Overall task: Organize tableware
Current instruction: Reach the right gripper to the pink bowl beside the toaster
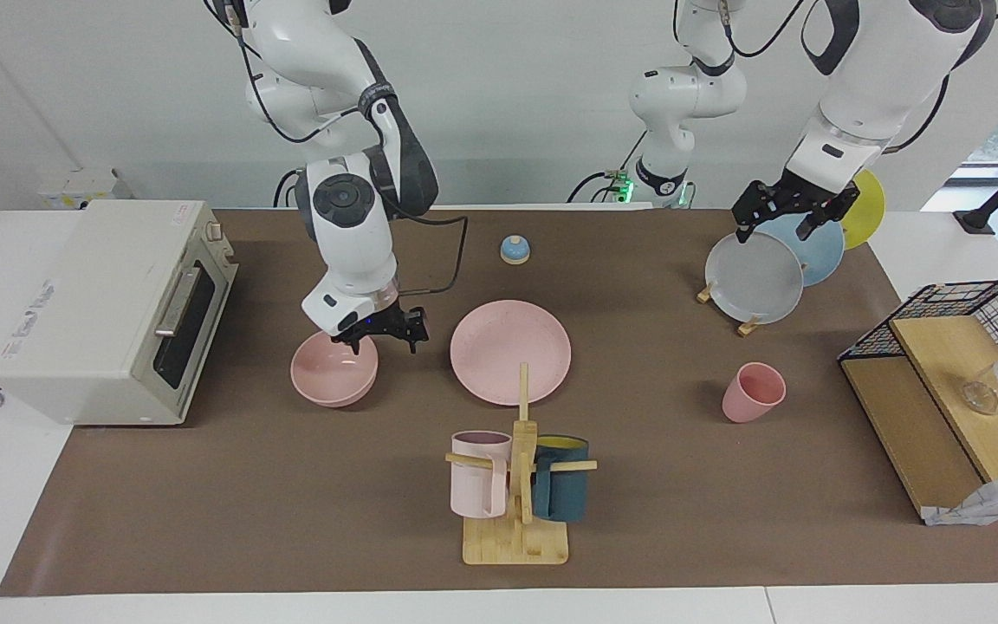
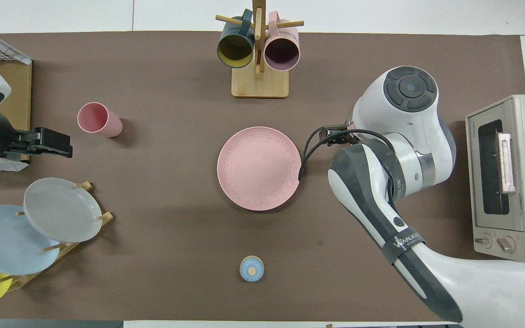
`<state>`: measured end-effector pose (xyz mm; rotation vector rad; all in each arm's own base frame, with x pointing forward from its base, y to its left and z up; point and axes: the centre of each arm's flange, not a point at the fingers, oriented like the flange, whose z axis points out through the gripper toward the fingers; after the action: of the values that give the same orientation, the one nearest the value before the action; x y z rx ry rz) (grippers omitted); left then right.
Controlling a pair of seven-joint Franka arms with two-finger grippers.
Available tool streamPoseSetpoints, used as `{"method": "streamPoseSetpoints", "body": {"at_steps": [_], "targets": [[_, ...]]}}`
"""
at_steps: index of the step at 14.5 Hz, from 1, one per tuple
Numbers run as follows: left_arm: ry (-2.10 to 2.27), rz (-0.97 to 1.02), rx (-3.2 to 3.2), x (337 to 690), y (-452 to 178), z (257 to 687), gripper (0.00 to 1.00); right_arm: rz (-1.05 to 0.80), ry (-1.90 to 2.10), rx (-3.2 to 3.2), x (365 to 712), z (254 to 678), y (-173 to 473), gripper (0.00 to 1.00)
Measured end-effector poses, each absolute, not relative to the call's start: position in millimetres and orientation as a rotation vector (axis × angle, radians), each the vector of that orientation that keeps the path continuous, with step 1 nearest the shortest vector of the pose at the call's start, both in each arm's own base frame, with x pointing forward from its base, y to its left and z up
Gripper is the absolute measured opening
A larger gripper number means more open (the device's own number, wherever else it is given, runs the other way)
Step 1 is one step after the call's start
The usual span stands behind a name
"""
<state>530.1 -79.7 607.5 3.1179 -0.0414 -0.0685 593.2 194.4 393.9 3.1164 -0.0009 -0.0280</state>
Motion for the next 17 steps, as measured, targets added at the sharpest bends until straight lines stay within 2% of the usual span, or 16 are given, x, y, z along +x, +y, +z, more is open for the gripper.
{"method": "streamPoseSetpoints", "body": {"at_steps": [6,7,8,9,11,12,13,17], "targets": [[-0.041,-0.072,3.116,532,-80,606,1.0,-0.068,-0.06,3.109,585,371,165,0.96],[-0.041,-0.074,3.115,533,-80,605,1.0,-0.056,-0.069,3.112,583,367,161,0.9],[-0.041,-0.074,3.114,534,-80,605,1.0,-0.041,-0.069,3.115,580,362,159,0.9],[-0.041,-0.072,3.113,535,-80,605,1.0,-0.027,-0.064,3.119,576,356,160,0.85],[-0.041,-0.071,3.111,536,-80,606,1.0,-0.014,-0.049,3.123,568,348,164,0.81],[-0.041,-0.07,3.11,538,-80,605,1.0,-0.012,-0.045,3.124,565,345,164,0.74],[-0.041,-0.069,3.109,540,-80,605,1.0,-0.013,-0.045,3.124,563,344,164,0.74],[-0.041,-0.07,3.107,546,-81,604,1.0,0.003,-0.044,3.128,556,339,162,0.58]]}}
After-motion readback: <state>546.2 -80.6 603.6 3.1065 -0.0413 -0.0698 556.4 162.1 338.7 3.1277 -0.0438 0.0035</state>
